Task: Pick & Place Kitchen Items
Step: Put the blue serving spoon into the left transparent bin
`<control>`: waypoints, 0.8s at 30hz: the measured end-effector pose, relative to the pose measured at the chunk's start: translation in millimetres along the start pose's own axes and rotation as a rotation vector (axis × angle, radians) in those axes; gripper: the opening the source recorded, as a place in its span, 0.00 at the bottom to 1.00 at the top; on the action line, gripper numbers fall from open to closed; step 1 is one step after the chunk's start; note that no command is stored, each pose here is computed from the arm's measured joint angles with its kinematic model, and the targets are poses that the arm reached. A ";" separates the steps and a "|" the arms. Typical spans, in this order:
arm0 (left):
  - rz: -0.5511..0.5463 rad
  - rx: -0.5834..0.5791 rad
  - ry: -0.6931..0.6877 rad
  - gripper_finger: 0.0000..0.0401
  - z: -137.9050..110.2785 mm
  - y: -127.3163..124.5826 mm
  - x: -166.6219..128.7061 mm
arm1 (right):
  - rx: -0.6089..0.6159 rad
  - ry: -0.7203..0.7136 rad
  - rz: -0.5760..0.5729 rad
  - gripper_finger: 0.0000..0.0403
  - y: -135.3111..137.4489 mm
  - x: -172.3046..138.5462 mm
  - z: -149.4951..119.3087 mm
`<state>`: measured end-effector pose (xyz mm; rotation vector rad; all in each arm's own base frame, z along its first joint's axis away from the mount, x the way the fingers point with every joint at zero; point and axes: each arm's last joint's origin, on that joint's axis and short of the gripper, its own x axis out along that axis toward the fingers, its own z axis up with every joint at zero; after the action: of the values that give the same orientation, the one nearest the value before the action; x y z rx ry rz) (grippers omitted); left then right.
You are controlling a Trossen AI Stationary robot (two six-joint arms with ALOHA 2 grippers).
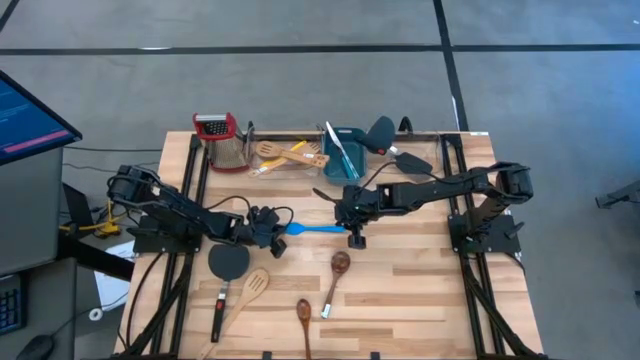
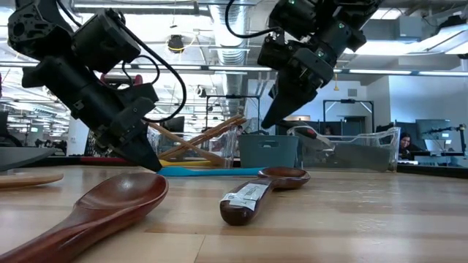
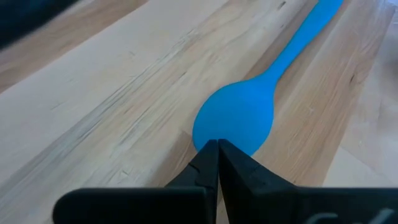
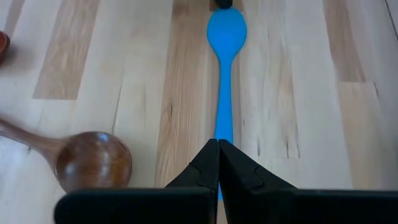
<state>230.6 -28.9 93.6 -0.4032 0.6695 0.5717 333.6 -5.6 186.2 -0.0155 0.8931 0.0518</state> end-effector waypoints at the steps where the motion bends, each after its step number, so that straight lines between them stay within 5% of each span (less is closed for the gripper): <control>1: -0.001 0.000 0.000 0.00 0.0 0.0 0.0 | -0.001 0.003 0.000 0.00 -0.4 1.2 -0.4; 6: -0.004 -0.002 0.003 0.00 -0.1 -0.2 0.1 | -0.008 0.017 -0.004 0.06 -1.1 6.8 -2.1; 17: -0.012 -0.001 0.014 0.00 -0.8 -0.2 0.4 | -0.024 0.034 -0.026 0.44 -1.7 15.6 -5.1; 24: -0.015 -0.002 0.015 0.00 -1.1 -0.1 0.4 | -0.024 0.064 -0.019 0.50 -1.7 32.8 -12.1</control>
<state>230.4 -29.4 92.6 -0.4141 0.6796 0.5558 344.8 -6.5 153.0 -0.0484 0.9562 0.0445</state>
